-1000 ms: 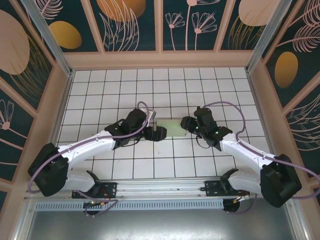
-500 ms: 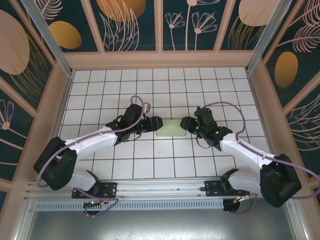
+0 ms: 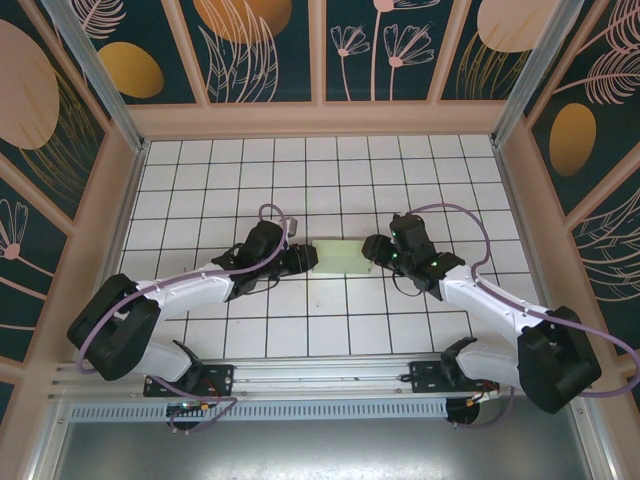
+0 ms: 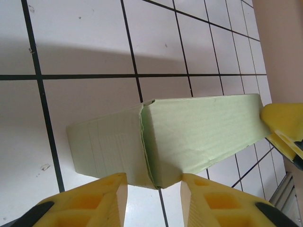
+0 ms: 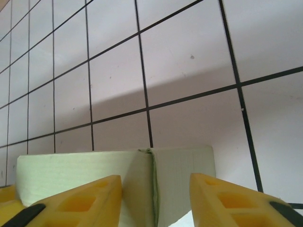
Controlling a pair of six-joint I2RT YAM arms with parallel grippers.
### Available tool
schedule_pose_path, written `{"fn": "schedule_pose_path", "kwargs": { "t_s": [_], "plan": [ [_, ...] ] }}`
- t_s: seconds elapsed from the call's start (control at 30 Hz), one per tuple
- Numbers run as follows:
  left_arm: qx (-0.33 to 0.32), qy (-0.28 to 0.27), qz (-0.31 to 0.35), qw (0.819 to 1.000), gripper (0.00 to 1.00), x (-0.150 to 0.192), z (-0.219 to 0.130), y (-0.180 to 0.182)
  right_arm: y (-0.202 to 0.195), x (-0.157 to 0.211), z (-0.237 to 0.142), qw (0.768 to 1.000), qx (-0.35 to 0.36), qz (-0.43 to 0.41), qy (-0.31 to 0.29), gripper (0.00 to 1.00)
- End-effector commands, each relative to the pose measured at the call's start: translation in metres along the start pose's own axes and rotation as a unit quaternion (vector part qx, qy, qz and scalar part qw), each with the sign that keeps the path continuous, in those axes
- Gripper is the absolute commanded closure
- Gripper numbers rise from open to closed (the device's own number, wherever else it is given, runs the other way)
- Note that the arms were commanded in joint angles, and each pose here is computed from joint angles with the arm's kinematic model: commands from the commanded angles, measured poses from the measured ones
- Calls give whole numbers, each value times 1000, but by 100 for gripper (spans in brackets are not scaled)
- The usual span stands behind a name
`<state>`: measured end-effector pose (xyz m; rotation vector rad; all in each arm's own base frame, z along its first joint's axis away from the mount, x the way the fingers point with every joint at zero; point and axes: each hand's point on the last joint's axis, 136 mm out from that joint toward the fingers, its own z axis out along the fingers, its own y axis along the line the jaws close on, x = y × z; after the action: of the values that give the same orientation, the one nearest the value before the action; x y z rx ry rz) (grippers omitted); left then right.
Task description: Fold the paper box
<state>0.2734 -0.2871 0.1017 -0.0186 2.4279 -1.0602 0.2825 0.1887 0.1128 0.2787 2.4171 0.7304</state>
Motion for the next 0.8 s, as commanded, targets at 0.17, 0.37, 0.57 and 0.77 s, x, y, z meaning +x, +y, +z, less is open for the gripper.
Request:
{"fn": "schedule_pose_path", "kwargs": {
  "t_s": [0.17, 0.37, 0.57, 0.77],
  "plan": [
    [7, -1, 18, 1000, 44, -8, -8, -10, -15, 14, 7, 1000, 6, 10, 16, 80],
    [29, -53, 16, 998, 29, -43, -18, -28, -16, 16, 7, 1000, 3, 6, 13, 94],
    [-2, -48, 11, 999, 49, -43, -7, -9, -13, 13, 5, 1000, -1, 3, 11, 93],
    [-13, -13, 3, 1000, 69, -21, 6, 11, -12, 13, 6, 1000, -4, 5, 12, 92]
  ]
}}
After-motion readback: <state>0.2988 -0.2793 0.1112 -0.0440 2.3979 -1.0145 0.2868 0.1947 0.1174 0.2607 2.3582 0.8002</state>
